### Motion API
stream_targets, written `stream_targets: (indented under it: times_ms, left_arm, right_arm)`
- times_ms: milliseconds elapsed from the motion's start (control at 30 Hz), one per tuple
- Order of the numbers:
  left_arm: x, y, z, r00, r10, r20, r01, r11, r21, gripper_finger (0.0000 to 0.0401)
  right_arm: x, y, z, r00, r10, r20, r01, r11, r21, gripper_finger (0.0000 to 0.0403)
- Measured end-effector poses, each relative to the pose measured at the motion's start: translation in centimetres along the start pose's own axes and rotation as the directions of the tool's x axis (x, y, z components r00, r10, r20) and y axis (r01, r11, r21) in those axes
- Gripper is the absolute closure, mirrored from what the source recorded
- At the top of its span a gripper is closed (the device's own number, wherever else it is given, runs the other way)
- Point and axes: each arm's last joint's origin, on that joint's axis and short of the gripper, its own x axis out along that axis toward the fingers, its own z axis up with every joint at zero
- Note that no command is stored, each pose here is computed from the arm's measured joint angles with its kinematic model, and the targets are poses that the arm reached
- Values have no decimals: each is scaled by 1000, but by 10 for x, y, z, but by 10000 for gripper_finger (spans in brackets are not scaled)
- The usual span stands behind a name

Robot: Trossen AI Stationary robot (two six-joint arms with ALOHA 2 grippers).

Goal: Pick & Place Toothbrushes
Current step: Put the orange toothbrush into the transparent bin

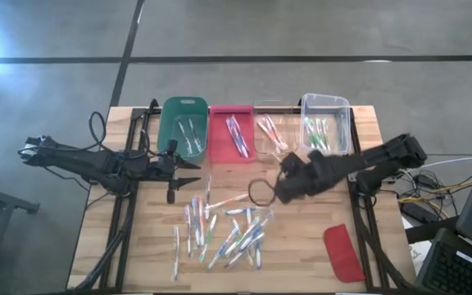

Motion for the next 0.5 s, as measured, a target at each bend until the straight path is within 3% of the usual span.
stream_targets:
  times_ms: [300, 500]
  left_arm:
    - [0, 0, 0, 1000, 0, 1, 0, 1000, 0, 247]
    - [0, 0, 0, 1000, 0, 1, 0, 1000, 0, 247]
  right_arm:
    - [24, -34, 53, 998, -60, -8, 60, 998, -7, 385]
    - [40, -53, 81, 1000, -19, -16, 19, 999, 41, 385]
